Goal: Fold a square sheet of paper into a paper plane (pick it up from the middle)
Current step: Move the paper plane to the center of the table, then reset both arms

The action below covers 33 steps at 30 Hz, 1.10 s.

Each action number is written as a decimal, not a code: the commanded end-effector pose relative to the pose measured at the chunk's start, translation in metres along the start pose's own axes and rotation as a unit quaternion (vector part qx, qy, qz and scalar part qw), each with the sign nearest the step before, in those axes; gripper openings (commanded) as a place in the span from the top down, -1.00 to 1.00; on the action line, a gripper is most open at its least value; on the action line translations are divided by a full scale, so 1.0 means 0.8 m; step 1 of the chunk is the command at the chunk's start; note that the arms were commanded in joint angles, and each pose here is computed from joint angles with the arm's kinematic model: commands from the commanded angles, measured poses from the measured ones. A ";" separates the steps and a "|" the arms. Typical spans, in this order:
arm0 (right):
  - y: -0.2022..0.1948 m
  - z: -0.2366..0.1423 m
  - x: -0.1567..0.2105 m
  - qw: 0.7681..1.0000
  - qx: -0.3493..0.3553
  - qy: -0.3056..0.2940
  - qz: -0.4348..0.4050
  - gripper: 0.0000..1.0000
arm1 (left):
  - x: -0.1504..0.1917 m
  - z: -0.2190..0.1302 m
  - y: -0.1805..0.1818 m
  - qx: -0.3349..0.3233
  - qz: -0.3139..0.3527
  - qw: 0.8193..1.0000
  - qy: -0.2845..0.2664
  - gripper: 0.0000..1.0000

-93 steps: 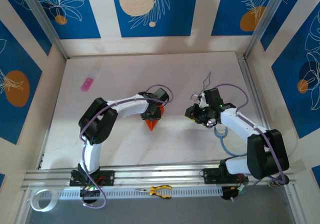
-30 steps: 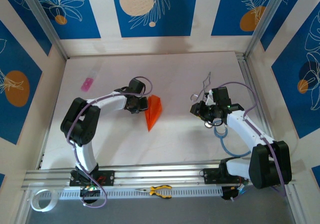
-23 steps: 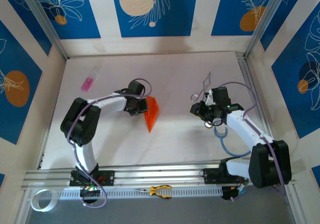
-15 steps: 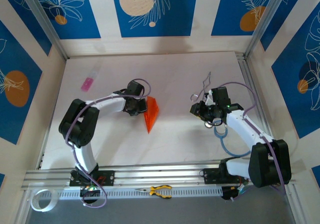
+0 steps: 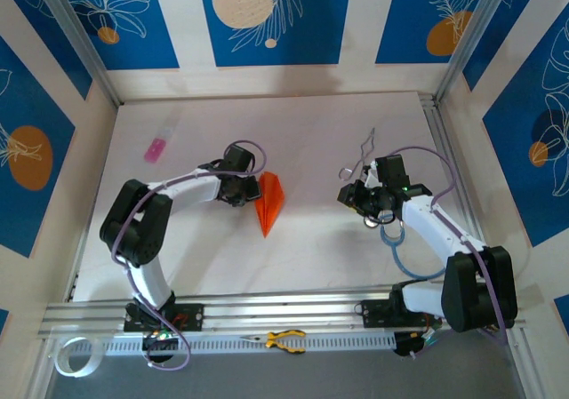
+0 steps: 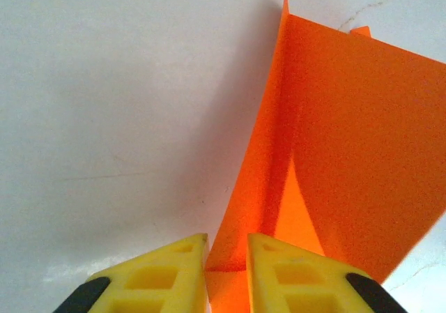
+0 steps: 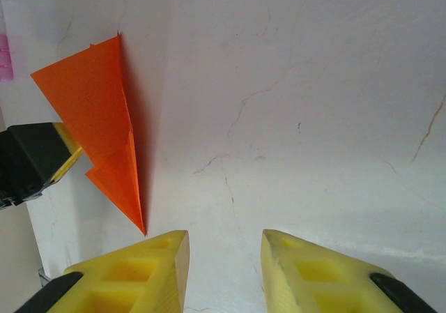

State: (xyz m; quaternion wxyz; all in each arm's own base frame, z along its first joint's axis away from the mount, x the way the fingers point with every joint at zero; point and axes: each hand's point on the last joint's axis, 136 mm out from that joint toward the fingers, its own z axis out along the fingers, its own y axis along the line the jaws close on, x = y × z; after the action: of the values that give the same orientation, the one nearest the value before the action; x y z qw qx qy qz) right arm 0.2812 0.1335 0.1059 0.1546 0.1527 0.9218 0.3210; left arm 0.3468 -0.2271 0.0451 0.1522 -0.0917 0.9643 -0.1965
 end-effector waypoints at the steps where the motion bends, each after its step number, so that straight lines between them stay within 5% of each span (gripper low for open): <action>1: -0.001 0.001 0.003 1.000 0.002 0.005 -0.008 0.33 | -0.005 -0.020 0.002 0.001 -0.011 1.000 -0.012 0.46; 9: 0.008 -0.029 -0.035 0.992 0.039 -0.069 -0.094 0.06 | -0.014 -0.062 0.021 -0.028 -0.006 0.997 -0.069 0.27; 15: -0.003 -0.044 -0.095 0.955 0.113 -0.187 -0.200 -0.12 | -0.036 -0.123 0.056 -0.092 0.039 0.981 -0.166 0.14; 18: -0.007 -0.038 -0.122 0.918 0.139 -0.241 -0.283 -0.19 | -0.054 -0.157 0.082 -0.151 0.076 0.960 -0.223 -0.07; 21: -0.016 -0.033 -0.146 0.883 0.159 -0.300 -0.323 -0.44 | -0.077 -0.184 0.110 -0.212 0.117 0.930 -0.277 -0.51; 24: -0.025 -0.022 -0.163 0.867 0.163 -0.324 -0.343 -0.48 | -0.097 -0.207 0.147 -0.280 0.127 0.900 -0.309 -0.86; 28: -0.031 -0.003 -0.173 0.855 0.140 -0.333 -0.371 -0.47 | -0.116 -0.200 0.188 -0.312 0.142 0.887 -0.310 -1.00; 33: -0.041 0.002 -0.162 0.869 0.076 -0.323 -0.366 -0.42 | -0.132 -0.175 0.211 -0.324 0.192 0.856 -0.355 -0.99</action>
State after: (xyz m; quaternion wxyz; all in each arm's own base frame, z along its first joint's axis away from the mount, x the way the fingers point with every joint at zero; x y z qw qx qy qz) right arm 0.3902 0.0551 0.0832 0.4824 -0.0632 0.8714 0.0632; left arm 0.3634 -0.0040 0.1193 0.4299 -0.0491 0.8836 0.1789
